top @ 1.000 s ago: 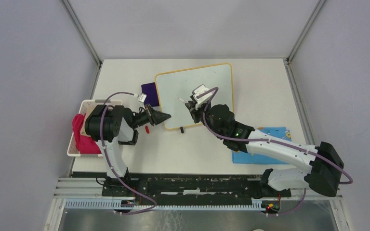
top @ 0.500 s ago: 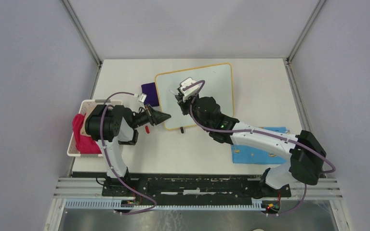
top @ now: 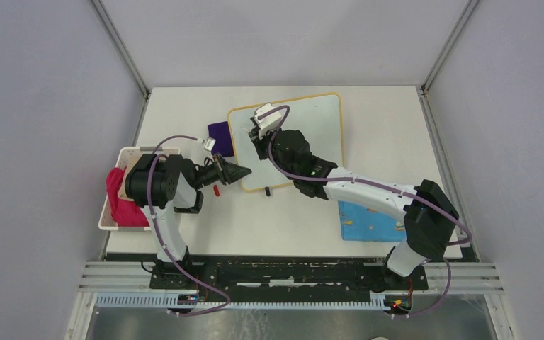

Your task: Write a sentence on the whiteboard

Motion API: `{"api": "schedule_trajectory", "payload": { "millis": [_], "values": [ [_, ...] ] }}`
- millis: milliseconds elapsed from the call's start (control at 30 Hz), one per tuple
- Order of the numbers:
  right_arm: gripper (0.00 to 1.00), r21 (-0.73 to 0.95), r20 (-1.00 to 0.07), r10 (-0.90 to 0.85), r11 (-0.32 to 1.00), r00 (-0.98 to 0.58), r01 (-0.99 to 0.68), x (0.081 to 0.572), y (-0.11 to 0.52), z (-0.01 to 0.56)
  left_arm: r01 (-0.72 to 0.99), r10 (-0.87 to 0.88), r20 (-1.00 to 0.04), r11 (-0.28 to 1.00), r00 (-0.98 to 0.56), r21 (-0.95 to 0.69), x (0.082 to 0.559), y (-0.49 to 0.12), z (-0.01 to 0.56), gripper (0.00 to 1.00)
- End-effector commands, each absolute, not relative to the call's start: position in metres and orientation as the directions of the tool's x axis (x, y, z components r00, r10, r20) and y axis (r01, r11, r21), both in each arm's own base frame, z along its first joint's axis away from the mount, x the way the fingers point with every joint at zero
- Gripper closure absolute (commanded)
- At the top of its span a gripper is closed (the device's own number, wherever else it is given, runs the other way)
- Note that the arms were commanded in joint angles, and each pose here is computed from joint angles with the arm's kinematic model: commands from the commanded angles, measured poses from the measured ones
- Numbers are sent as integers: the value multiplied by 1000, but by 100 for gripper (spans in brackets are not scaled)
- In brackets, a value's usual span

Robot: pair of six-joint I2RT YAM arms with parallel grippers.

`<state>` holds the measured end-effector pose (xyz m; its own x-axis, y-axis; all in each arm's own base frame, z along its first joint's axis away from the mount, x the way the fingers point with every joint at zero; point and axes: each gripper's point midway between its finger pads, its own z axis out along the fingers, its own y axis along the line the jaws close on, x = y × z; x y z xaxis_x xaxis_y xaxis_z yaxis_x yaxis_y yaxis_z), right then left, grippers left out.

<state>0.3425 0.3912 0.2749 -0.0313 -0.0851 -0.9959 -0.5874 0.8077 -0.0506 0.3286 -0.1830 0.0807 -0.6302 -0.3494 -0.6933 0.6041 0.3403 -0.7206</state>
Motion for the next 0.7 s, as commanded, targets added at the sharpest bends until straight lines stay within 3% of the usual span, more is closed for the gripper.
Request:
{"api": "schedule_trajectory", "payload": {
  "millis": [0, 667],
  "values": [
    [100, 11, -1000, 2, 808, -16, -589, 352, 399, 299, 665, -402, -760, 376, -511, -645, 344, -175, 97, 98],
    [100, 31, -997, -11, 833, -73, -552, 372, 393, 275, 662, -406, -760, 380, -508, -646, 345, -174, 97, 98]
  ]
}}
